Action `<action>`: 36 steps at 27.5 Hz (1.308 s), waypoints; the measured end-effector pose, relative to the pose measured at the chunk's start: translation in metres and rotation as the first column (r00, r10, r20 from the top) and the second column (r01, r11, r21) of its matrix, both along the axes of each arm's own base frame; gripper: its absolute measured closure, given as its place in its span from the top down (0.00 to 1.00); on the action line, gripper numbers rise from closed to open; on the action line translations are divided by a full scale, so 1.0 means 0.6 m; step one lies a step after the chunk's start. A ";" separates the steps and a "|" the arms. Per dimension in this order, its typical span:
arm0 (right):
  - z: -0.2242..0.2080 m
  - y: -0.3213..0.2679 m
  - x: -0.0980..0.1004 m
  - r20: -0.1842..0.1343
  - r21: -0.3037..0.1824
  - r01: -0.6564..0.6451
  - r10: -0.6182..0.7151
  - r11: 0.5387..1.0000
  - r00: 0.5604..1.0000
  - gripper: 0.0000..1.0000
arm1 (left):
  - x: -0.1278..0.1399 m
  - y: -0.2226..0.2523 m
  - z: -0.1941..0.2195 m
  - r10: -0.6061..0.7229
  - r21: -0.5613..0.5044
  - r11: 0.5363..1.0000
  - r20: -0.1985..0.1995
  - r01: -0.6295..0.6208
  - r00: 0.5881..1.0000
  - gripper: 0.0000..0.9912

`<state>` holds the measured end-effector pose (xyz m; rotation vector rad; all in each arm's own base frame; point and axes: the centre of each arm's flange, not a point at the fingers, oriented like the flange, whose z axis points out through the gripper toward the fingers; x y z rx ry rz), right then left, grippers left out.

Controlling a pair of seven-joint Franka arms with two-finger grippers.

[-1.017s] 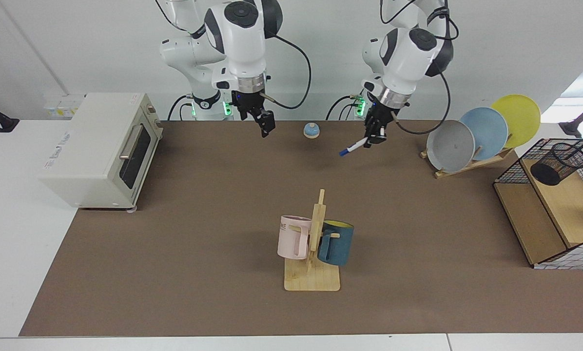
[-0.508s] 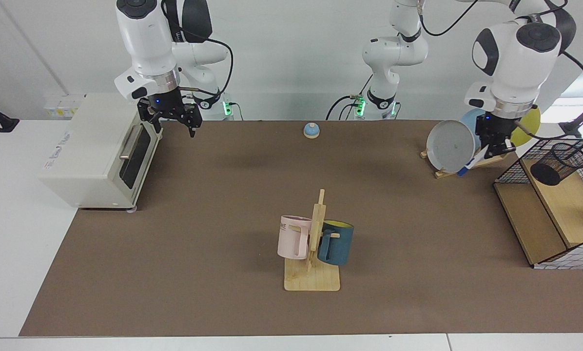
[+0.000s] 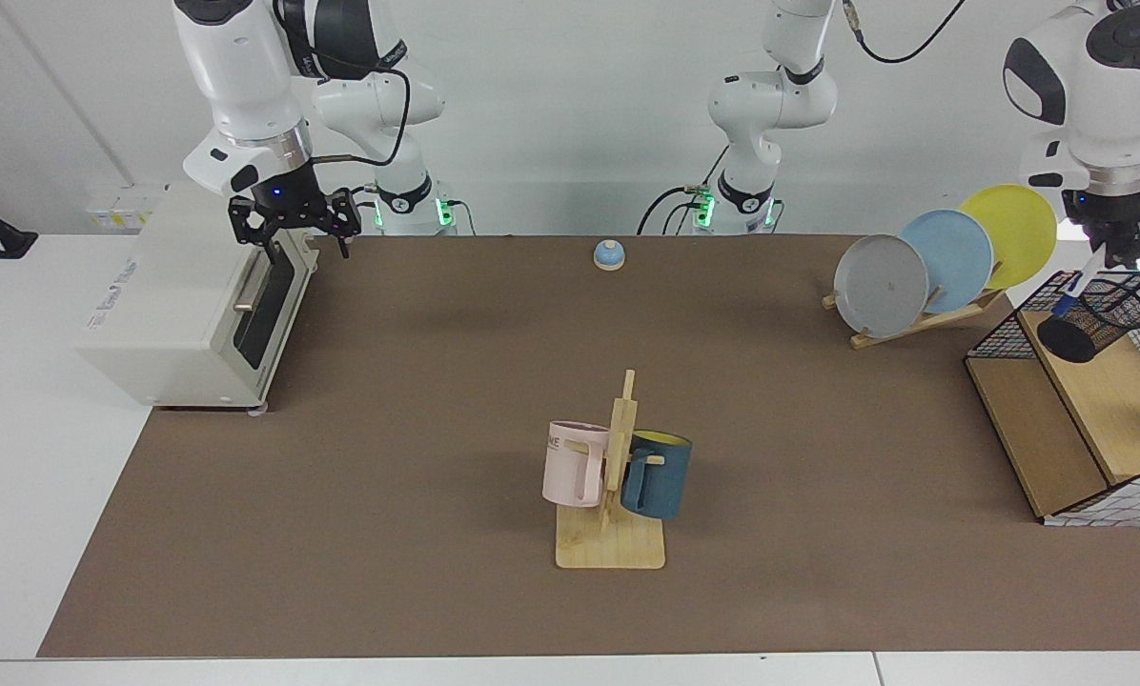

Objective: Put markers into pen holder

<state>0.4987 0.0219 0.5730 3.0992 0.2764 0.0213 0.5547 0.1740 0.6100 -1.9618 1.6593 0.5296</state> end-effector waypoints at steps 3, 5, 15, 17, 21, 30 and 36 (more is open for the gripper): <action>0.002 0.002 0.000 -0.001 0.011 0.001 -0.001 1.000 1.000 1.00 | -0.003 0.018 0.011 0.013 0.037 0.999 0.000 -0.013 1.000 0.19; 0.006 0.001 -0.003 -0.023 0.009 0.004 -0.004 1.000 1.000 1.00 | -0.008 0.034 0.017 0.022 0.058 0.998 -0.005 -0.022 1.000 0.19; 0.045 -0.045 0.018 -0.095 -0.005 0.067 -0.067 0.998 0.993 1.00 | -0.011 0.055 0.019 0.020 0.131 0.991 -0.054 -0.012 0.998 0.19; 0.045 -0.059 0.022 -0.093 -0.006 0.086 -0.086 0.996 0.992 1.00 | -0.007 0.055 0.013 0.017 0.136 0.991 -0.067 -0.008 0.998 0.19; 0.048 -0.055 0.024 -0.088 -0.004 0.083 -0.083 0.997 0.993 1.00 | 0.010 0.055 -0.012 0.015 0.149 0.989 -0.098 0.000 0.995 0.19; 0.049 -0.036 0.024 -0.087 -0.006 0.062 -0.062 0.998 0.994 1.00 | 0.034 0.056 -0.044 0.011 0.197 0.980 -0.149 0.019 0.989 0.19; 0.049 -0.036 0.024 -0.087 -0.006 0.062 -0.062 0.998 0.994 1.00 | 0.050 0.058 -0.086 0.016 0.204 0.979 -0.207 0.027 0.978 0.19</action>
